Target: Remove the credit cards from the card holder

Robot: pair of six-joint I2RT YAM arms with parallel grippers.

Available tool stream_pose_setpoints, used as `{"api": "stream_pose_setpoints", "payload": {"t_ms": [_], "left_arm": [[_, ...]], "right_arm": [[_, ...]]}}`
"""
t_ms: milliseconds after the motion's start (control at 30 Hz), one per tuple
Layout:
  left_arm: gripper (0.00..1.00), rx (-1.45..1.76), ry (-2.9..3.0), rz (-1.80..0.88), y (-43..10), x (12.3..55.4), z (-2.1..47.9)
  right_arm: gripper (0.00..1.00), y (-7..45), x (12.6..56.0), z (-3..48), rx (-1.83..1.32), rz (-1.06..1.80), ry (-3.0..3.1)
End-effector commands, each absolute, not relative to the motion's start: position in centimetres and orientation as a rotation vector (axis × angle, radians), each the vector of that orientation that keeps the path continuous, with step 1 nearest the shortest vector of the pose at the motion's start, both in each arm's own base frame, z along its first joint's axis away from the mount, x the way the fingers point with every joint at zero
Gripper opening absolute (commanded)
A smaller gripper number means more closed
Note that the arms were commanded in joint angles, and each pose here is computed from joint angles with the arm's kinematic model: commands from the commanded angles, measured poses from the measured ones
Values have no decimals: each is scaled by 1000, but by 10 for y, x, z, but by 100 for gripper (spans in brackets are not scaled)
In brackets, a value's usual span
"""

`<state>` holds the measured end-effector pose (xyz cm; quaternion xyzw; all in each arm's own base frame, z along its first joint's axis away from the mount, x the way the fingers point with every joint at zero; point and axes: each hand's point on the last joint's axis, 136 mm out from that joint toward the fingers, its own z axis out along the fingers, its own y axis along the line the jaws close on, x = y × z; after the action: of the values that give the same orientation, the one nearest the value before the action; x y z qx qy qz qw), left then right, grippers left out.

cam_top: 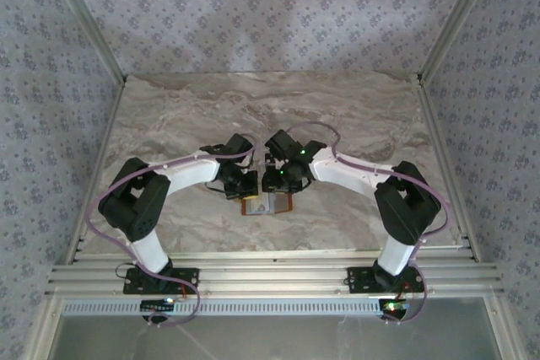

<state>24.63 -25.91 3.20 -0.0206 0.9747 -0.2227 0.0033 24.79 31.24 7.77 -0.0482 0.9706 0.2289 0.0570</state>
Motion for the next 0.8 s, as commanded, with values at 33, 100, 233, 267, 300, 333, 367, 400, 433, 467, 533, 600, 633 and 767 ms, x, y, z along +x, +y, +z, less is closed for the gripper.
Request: {"api": "stream_pose_setpoints", "payload": {"t_ms": [33, 100, 233, 267, 300, 333, 367, 400, 433, 467, 533, 600, 633, 767], "left_arm": [[5, -40, 3082, -638, -253, 241, 22], [5, -43, 3085, -635, -252, 241, 21], [5, -38, 3084, -630, -252, 242, 22], [5, -37, 3083, -629, -252, 242, 22], [5, -39, 3084, -630, -252, 242, 22], [5, -40, 3085, -628, -252, 241, 22], [5, -41, 3086, -628, -252, 241, 22], [5, -40, 3087, -627, -252, 241, 21], [5, -40, 3086, -629, -252, 241, 22], [5, -42, 3087, -629, -252, 241, 22], [5, -42, 3088, -626, -252, 241, 22], [5, -43, 3090, -625, -251, 241, 21], [5, -41, 3088, -624, -251, 241, 22], [5, -45, 3089, -625, -251, 241, 22]], "right_arm": [[26, 330, 250, 66, -106, 907, 2937], [22, 330, 249, 58, -102, 917, 2951], [18, 332, 250, 49, -94, 963, 2952], [18, 333, 251, 48, -95, 965, 2951], [18, 333, 250, 45, -96, 961, 2957], [17, 333, 250, 43, -93, 958, 2965], [17, 333, 250, 41, -91, 958, 2967], [17, 332, 249, 39, -90, 956, 2972], [17, 332, 250, 38, -90, 951, 2974], [17, 332, 250, 38, -91, 949, 2976], [17, 329, 249, 35, -93, 924, 2983], [17, 326, 249, 33, -92, 896, 2990], [18, 324, 249, 31, -92, 879, 2994], [20, 320, 249, 26, -100, 840, 3007]]}}
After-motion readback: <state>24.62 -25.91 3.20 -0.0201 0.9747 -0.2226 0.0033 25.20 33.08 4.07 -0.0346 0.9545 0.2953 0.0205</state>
